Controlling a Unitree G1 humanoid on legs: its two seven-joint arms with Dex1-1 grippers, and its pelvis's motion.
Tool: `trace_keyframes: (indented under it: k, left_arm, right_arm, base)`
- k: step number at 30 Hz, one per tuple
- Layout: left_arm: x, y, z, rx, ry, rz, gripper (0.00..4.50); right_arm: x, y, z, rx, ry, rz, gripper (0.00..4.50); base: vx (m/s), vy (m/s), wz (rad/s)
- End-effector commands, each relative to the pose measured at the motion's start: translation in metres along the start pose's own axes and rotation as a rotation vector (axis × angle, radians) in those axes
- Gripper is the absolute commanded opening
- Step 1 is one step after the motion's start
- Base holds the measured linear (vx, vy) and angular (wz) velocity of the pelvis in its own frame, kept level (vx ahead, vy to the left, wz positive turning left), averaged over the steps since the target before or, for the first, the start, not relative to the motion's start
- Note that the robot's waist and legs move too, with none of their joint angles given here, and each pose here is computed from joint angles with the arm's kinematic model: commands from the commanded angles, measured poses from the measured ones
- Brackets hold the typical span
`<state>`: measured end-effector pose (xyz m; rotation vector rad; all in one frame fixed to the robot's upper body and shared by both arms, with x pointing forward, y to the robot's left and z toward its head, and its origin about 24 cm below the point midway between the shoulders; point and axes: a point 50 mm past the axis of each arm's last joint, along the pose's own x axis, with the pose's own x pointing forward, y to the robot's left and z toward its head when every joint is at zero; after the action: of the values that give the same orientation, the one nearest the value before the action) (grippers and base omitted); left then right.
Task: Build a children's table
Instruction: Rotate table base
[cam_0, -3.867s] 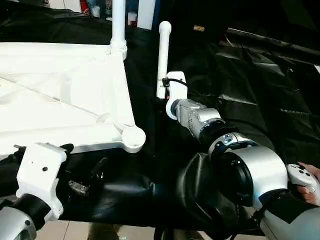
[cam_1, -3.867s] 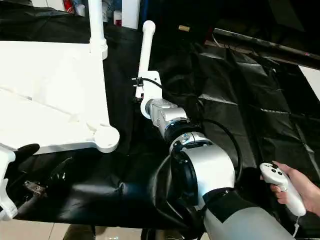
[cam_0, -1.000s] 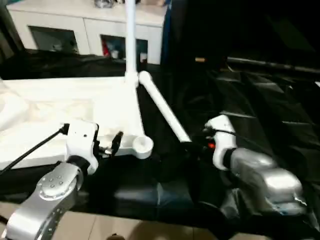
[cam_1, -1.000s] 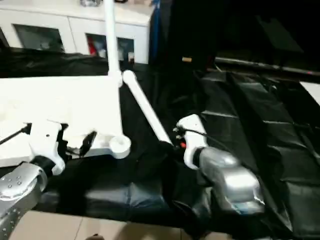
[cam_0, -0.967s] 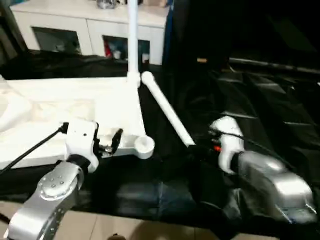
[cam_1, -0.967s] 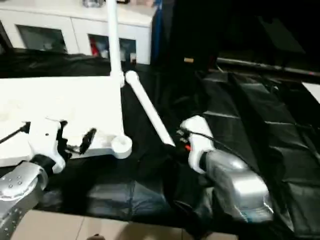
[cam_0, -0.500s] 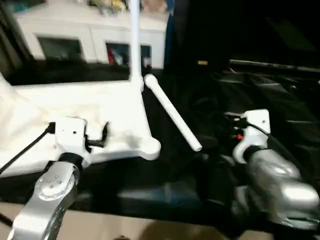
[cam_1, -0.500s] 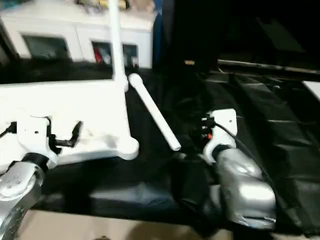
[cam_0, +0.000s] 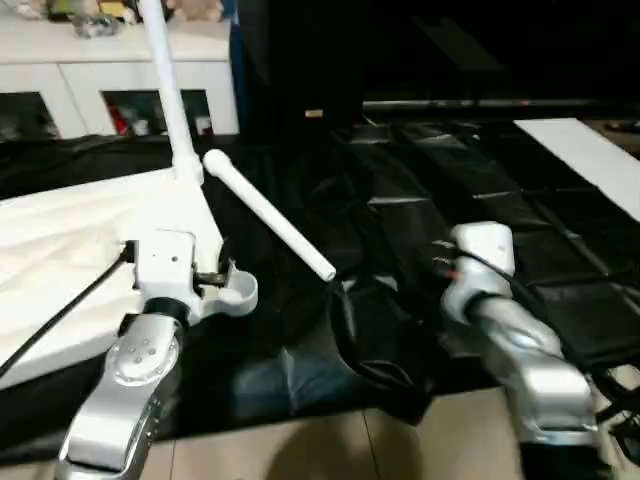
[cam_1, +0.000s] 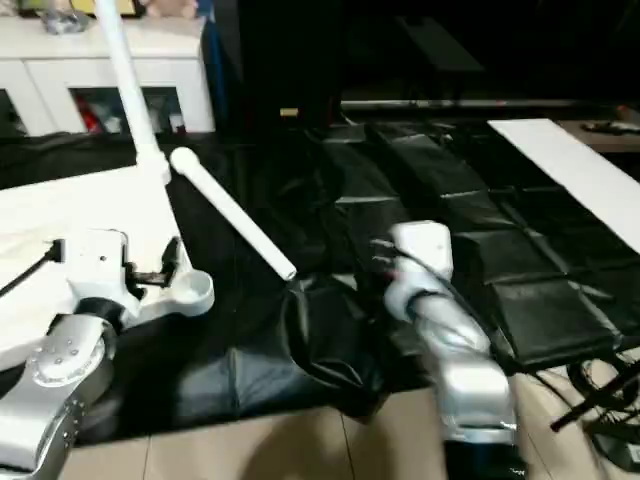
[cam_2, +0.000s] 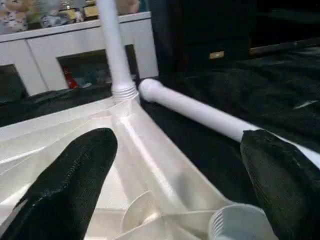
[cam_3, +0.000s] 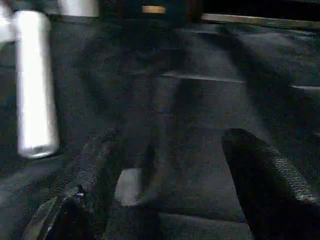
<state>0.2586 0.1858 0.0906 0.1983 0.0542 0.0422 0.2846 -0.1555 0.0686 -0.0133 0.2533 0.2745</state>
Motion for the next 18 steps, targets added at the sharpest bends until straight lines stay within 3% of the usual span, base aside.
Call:
trace_keyframes:
  k: [1,11,18]
  left_arm:
    - [-0.001,0.002,0.0,0.017,0.003,0.017,4.5]
    - [-0.008,0.006,-0.001,0.018,-0.003,0.055,4.5]
    - [-0.009,0.008,0.001,0.031,-0.01,0.055,4.5]
  right_arm:
    - [0.002,0.009,0.002,-0.005,-0.012,0.076,3.37]
    - [0.014,0.029,0.004,-0.078,-0.016,0.198,3.37]
    - [0.015,0.031,0.0,-0.052,-0.005,0.218,3.37]
  base:
    - [0.0,0.0,0.0]
    - [0.051,0.018,0.53]
    - [0.212,0.033,0.7]
